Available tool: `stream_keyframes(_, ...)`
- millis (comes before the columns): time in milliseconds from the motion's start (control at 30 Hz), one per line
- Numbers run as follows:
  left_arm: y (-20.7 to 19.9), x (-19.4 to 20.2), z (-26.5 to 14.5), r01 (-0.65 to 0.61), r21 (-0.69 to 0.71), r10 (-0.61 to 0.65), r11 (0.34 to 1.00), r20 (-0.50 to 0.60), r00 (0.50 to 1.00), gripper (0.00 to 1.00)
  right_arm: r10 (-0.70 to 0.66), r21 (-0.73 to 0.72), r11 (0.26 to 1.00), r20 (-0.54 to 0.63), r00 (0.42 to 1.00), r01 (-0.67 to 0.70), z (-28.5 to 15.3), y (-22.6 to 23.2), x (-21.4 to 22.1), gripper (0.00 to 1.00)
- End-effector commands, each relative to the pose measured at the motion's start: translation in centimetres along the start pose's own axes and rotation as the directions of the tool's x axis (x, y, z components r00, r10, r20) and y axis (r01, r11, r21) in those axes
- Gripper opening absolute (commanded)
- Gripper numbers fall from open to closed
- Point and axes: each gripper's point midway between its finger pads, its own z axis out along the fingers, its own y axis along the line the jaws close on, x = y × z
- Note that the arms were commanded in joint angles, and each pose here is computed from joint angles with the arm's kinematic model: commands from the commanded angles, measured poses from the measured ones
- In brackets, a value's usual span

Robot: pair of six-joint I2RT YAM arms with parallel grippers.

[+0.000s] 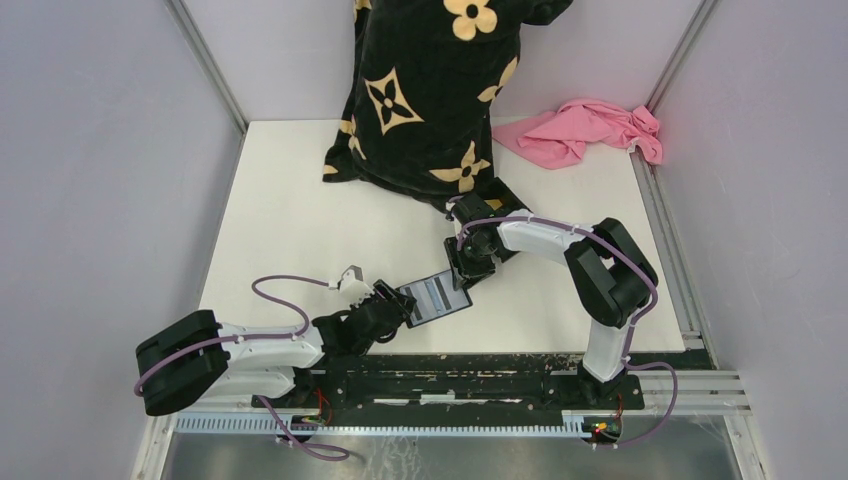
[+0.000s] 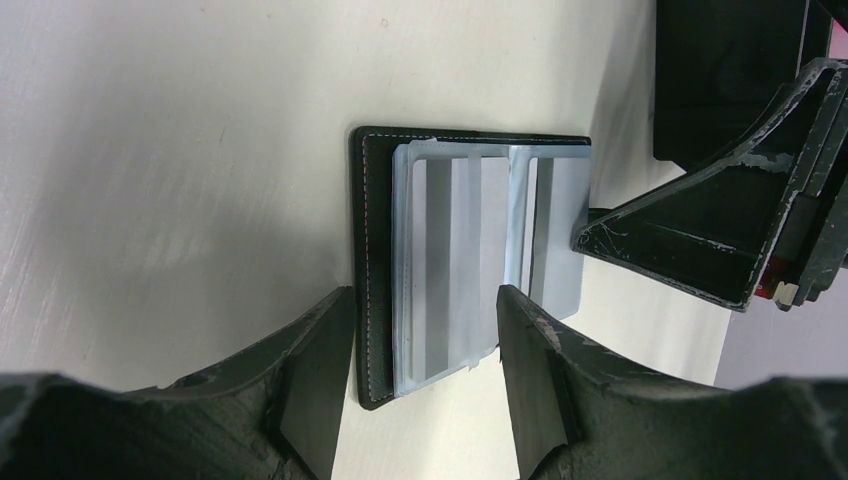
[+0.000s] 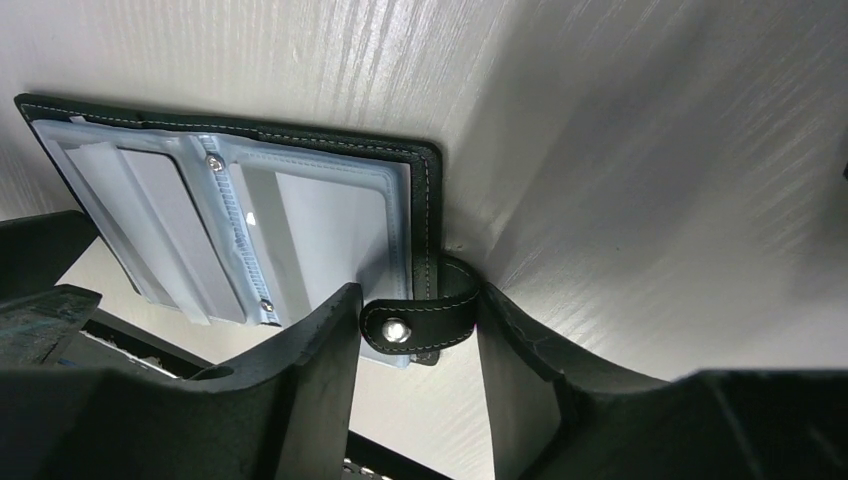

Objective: Put the credit cards into the card holder
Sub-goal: Close the card holder at the center of the board.

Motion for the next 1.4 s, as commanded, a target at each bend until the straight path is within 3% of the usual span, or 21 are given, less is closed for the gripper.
stream_keyframes(0,-1.1,-0.7,0.2,-0.027,0.030,0.026,0.999,0.027,0.999,0.61,-0.005,0.012,1.000,-0.030,1.000,0.005,1.0,-0.6,1.1,0.51)
stream_keyframes(533,-3.5,-0.8,0.3,0.001,0.089,-0.003,0.996,0.026,1.000,0.61,-0.006,0.004,1.000,-0.012,1.000,0.006,0.4,-0.3,0.9,0.41)
stream_keyframes(900,-7.6,-2.0,-0.4,-0.004,0.172,-0.005,0.985,0.056,0.998,0.61,-0.006,0.003,1.000,-0.012,1.000,0.006,0.3,-0.3,1.1,0.38)
stream_keyframes(1367,-9.5,-2.5,-0.7,0.006,0.206,-0.019,0.979,0.062,0.998,0.61,0.001,0.000,1.000,-0.007,1.000,-0.001,0.3,-0.3,1.0,0.38)
